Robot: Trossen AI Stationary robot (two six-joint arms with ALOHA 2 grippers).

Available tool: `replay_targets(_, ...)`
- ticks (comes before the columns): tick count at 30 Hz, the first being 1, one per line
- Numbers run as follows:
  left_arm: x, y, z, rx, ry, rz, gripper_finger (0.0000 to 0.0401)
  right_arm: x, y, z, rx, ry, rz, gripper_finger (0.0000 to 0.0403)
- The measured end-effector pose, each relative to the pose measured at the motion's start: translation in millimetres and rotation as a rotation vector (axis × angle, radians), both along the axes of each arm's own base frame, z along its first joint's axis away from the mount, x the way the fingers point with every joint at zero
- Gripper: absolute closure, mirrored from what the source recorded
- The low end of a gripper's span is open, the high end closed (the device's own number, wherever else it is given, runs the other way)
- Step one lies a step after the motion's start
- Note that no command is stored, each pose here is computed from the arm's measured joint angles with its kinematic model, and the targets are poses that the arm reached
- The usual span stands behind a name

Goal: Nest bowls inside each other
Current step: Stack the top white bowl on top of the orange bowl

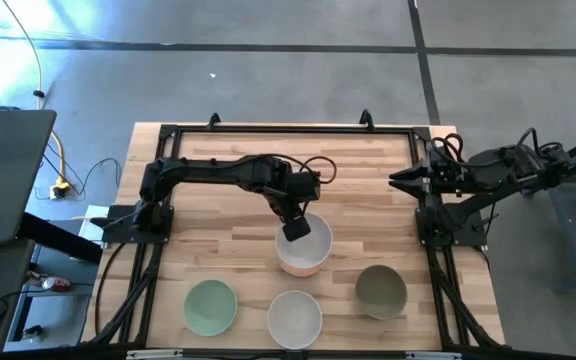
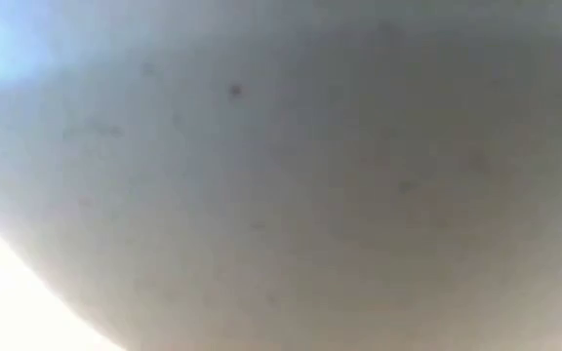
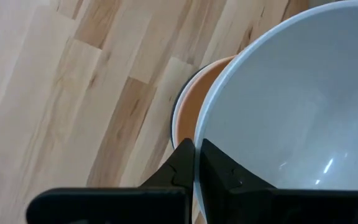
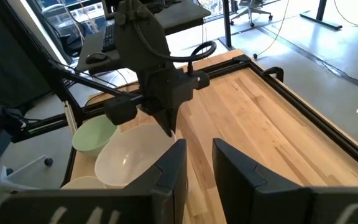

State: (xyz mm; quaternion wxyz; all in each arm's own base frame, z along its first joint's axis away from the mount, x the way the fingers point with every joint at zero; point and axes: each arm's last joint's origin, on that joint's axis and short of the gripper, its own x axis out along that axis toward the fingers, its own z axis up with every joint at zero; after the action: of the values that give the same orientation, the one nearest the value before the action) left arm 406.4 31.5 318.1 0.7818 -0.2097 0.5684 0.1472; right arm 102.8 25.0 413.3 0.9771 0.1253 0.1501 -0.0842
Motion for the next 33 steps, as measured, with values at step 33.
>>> replay_targets(33,23,-3,-45,0.048,0.103,-0.034,0.0401,-1,0,-1,0.017,0.013,0.005,0.0336)
